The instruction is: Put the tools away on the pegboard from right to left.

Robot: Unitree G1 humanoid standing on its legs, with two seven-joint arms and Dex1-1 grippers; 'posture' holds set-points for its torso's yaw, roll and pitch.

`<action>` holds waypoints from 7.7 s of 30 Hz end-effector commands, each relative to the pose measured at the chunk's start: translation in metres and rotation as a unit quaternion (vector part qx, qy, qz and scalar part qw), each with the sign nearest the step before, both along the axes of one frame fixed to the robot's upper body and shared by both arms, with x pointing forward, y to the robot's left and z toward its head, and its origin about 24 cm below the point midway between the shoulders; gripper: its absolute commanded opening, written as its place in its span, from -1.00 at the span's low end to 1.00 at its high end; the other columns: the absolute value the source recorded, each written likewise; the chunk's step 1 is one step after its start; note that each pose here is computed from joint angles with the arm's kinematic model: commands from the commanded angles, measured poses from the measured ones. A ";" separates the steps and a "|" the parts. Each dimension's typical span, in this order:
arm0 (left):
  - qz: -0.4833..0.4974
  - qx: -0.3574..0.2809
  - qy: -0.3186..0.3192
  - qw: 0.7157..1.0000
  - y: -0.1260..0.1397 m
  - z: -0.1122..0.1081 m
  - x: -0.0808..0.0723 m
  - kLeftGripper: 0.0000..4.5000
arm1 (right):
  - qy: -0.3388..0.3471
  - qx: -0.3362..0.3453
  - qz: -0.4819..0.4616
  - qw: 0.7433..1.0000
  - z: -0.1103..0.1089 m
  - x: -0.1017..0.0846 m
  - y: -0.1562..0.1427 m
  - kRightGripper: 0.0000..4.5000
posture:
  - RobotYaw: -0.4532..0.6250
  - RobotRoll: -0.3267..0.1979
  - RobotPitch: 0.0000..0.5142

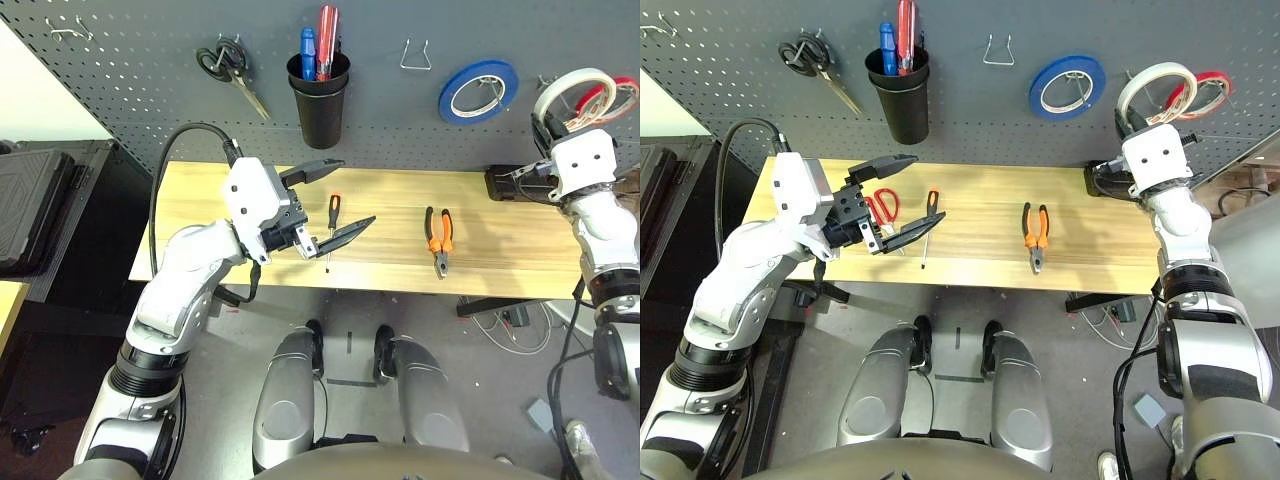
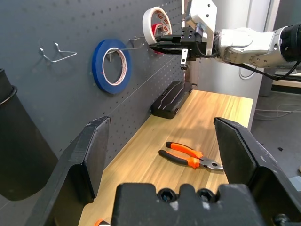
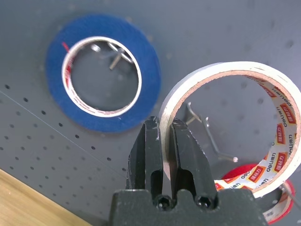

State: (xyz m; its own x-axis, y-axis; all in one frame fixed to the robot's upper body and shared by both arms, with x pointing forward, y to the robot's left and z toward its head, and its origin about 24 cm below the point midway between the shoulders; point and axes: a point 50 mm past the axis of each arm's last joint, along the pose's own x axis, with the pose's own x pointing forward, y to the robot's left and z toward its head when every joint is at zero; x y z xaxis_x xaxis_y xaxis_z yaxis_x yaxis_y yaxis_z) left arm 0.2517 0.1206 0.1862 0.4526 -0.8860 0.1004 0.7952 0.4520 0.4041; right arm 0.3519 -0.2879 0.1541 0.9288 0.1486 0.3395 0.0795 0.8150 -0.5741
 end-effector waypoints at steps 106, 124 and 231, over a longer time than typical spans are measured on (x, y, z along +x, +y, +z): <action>0.018 0.290 0.075 0.954 0.018 -0.064 0.007 1.00 | 0.575 0.302 -0.170 0.741 -0.144 -0.022 0.090 0.83 | 0.30 0.25 0.19; 0.021 0.292 0.068 0.954 0.018 -0.066 0.009 1.00 | 0.504 0.186 -0.126 0.834 -0.130 -0.018 0.087 -0.06 | 0.28 0.25 0.19; 0.060 -0.026 0.000 0.998 0.019 0.017 0.000 1.00 | -0.161 0.145 0.212 0.953 0.060 -0.015 0.121 0.99 | 0.29 0.25 0.03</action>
